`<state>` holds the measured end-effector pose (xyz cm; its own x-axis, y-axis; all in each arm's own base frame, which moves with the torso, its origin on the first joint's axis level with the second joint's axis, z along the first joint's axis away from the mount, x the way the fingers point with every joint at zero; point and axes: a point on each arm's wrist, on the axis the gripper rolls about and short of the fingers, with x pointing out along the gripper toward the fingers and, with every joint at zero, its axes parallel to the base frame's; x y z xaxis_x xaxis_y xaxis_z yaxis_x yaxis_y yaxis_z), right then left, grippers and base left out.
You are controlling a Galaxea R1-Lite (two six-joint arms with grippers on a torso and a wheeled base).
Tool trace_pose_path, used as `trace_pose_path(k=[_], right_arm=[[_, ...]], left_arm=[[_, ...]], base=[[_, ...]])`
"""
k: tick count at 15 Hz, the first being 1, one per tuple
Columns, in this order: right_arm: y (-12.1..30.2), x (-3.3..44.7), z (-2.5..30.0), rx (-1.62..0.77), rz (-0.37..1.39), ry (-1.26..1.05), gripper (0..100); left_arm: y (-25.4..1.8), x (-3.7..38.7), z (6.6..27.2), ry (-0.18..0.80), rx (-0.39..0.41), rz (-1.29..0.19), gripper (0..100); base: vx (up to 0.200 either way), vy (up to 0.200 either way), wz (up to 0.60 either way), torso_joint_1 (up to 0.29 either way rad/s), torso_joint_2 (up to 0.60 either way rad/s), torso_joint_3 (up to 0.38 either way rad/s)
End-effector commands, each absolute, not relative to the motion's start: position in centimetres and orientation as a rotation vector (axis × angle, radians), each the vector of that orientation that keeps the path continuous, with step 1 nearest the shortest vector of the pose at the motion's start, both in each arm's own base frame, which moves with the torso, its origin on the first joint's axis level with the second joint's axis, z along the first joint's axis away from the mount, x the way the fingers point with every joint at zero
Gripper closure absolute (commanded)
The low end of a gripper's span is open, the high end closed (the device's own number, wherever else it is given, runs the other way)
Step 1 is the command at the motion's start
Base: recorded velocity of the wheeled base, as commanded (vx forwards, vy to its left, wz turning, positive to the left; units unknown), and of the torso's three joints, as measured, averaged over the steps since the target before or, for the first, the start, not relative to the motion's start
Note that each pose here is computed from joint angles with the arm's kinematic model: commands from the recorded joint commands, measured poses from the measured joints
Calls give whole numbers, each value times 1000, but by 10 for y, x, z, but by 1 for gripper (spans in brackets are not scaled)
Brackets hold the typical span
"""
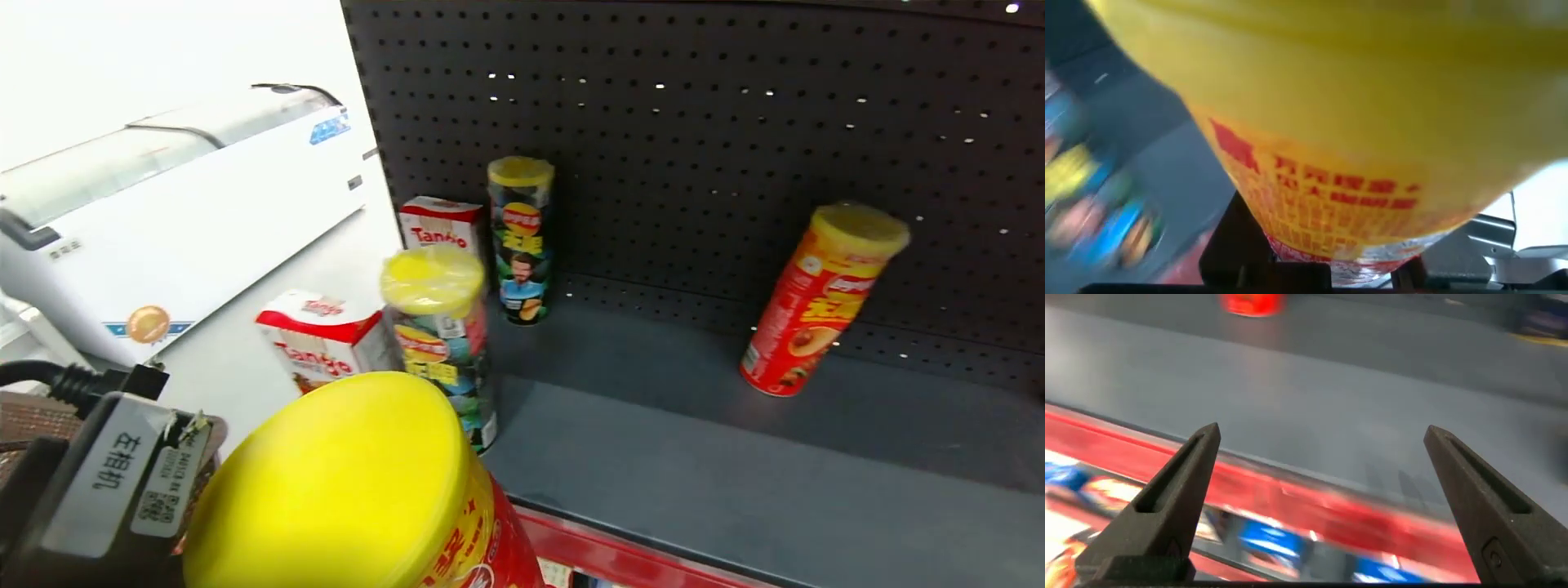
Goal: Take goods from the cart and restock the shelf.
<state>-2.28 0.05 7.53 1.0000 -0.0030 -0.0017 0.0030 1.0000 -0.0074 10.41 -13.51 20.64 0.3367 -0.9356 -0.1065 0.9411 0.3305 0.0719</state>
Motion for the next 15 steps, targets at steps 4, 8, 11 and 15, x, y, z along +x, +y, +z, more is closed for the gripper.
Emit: trace_pose_path(k=[4,8,11,15], right_arm=[[1,-23,75,-8,-3,2,0],[1,-23,75,-8,-2,2,0],[1,-23,75,-8,-2,2,0],[1,-23,75,-9,2,3,0]], left_arm=[[-131,101,199,69,134,-1226,100],[-128,100,200,63,130,-1218,100],[-127,99,200,56,128,-1218,100],[-123,95,202,41,126,-1220,100]], base=[[0,0,-600,5,4,1],[0,0,0,0,0,0],[0,0,0,0,0,0],[0,0,0,0,0,0]])
